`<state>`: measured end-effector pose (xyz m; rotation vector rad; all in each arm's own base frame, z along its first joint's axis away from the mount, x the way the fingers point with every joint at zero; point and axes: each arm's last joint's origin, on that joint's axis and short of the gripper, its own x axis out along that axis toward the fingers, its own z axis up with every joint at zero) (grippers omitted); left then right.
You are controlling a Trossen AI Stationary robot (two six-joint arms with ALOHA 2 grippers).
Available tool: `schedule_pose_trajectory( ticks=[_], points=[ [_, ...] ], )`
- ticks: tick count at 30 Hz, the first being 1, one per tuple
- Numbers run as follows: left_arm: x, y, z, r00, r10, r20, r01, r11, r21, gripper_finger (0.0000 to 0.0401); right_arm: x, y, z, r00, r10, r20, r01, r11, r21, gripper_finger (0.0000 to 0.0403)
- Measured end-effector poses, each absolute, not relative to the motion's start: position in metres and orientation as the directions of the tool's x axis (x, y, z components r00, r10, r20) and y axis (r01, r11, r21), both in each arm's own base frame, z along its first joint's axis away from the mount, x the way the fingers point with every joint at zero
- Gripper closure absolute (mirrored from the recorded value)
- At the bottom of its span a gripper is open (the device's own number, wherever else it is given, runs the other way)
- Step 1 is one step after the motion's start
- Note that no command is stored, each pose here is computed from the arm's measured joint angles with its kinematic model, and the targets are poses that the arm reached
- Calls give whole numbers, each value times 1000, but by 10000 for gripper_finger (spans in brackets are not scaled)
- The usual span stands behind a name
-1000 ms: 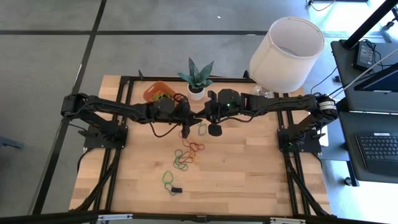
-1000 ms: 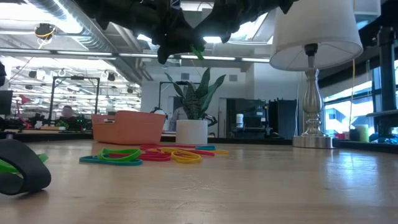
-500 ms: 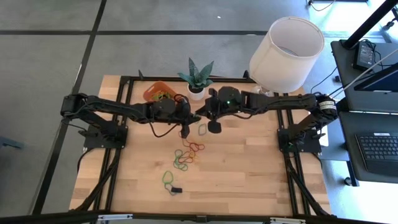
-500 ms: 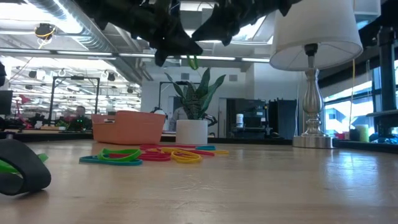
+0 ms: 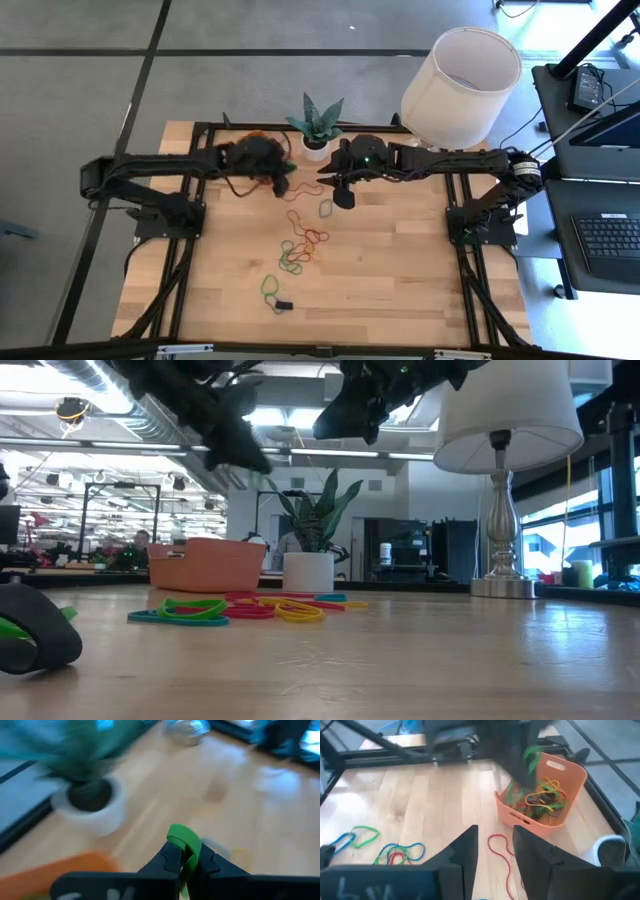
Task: Pick and place rubber bands into bin
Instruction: Put the green rubber band into the orange bin
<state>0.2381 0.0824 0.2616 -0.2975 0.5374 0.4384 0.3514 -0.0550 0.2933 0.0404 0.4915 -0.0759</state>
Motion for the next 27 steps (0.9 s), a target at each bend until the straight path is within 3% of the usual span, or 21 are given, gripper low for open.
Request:
schedule_pose_trajectory(
  ticks=[5,12,19,27],
  points=[
    [198,116,261,640,393,-660,-611,781,-128,399,351,-58,293,867,-154,-474,196,980,40,280],
    [181,151,229,510,273,-815,-620,774,-129,399,350,-61,294,843,-262,-469,336,939,78,280],
    [170,180,193,342,226,-912,-723,683,-102,396,350,-63,294,825,-322,-465,418,901,117,281],
    [163,197,178,335,187,-923,-726,676,-127,329,349,-64,294,804,-378,-458,467,879,93,281]
  ],
)
